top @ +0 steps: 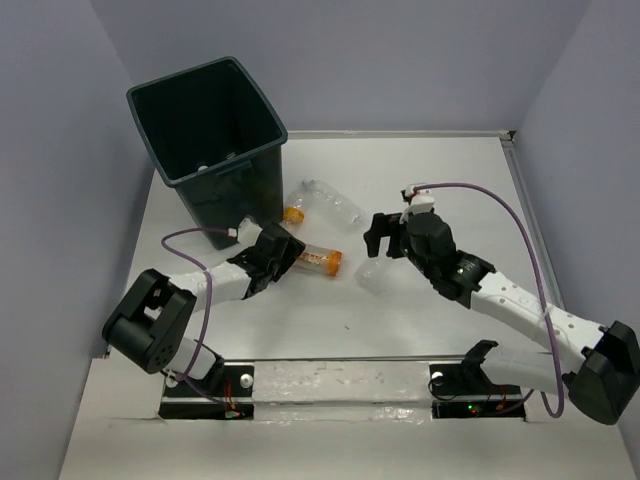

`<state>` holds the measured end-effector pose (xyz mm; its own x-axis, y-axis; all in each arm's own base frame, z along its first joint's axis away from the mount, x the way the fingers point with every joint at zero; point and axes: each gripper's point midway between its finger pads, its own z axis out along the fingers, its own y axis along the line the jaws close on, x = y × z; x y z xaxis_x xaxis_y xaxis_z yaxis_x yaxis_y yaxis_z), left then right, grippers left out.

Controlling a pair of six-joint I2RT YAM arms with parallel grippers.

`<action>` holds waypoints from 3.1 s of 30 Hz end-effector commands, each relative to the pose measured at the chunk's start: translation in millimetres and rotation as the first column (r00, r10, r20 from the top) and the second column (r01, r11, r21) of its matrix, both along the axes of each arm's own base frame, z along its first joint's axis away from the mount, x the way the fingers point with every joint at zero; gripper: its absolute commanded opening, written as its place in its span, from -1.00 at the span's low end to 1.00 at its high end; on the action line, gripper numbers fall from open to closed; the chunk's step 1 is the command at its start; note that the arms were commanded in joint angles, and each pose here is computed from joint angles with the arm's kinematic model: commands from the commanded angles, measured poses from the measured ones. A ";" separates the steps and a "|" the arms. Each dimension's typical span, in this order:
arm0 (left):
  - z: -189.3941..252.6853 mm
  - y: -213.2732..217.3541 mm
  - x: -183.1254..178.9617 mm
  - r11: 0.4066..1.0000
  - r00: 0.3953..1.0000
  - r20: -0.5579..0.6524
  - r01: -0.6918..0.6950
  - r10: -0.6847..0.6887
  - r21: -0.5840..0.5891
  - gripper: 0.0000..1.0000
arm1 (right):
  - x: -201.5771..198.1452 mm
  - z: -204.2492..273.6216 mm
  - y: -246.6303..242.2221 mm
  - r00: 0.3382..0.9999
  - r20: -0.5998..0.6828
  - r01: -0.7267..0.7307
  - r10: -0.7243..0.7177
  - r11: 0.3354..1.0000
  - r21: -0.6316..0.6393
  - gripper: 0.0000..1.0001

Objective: Put the plastic bottles in the bin

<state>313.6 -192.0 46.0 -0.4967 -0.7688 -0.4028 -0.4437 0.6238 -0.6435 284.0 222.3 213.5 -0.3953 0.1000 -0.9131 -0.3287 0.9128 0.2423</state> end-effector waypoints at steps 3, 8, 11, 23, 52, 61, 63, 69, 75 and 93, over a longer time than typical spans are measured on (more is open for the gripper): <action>1.9 11.7 -7.7 0.996 0.999 0.025 -0.037 0.035 0.078 0.34 | 45.4 -40.4 -53.0 0.959 -0.125 0.252 -0.255 0.967 -0.040 0.99; -15.2 12.9 -19.8 0.993 1.000 -0.018 -0.002 0.004 0.118 -0.01 | 62.4 -79.0 -56.5 0.922 -0.224 0.303 -0.315 0.949 -0.090 0.99; -22.7 8.7 -28.5 0.991 0.999 -0.043 0.035 -0.029 0.131 -0.12 | 65.7 -107.2 -48.2 0.904 -0.291 0.295 -0.314 0.949 -0.111 0.99; 75.2 -27.1 -68.1 0.974 0.973 0.103 0.194 -0.206 0.116 -0.17 | 53.1 -166.7 -69.7 0.837 -0.369 0.355 -0.405 0.914 -0.199 0.73; 552.1 165.6 60.5 0.599 0.528 0.843 -0.709 0.100 0.373 -0.11 | 9.6 57.6 -38.6 0.997 0.028 0.061 -0.073 0.950 0.306 -0.26; 519.8 176.3 109.2 0.628 0.610 0.786 -0.652 0.102 0.425 0.98 | 4.6 136.4 6.5 0.978 0.192 -0.138 0.078 0.936 0.323 -0.28; 518.0 163.8 102.2 0.710 0.617 0.784 -0.583 0.070 0.395 0.98 | 6.7 157.9 20.7 0.965 0.242 -0.180 0.105 0.931 0.316 -0.28; 497.1 122.0 38.9 0.893 0.611 0.783 -0.280 -0.118 0.353 0.98 | 20.7 238.5 53.7 0.891 0.423 -0.296 0.164 0.916 0.270 -0.28; 418.7 95.1 -36.8 0.916 0.650 0.687 0.035 -0.325 0.400 0.98 | 37.0 293.9 86.8 0.790 0.559 -0.393 0.249 0.907 0.151 -0.28; 231.6 44.8 -112.6 0.805 0.679 0.434 0.517 -0.592 0.290 0.98 | 108.8 382.5 239.0 0.487 0.854 -0.556 0.184 0.819 0.140 -0.31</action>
<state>212.7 -139.5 268.5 -0.5408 -0.3063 -0.7834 0.3015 0.7989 -0.5204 394.3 452.9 576.4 0.2386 0.4343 -0.8686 -0.8366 0.5461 0.0432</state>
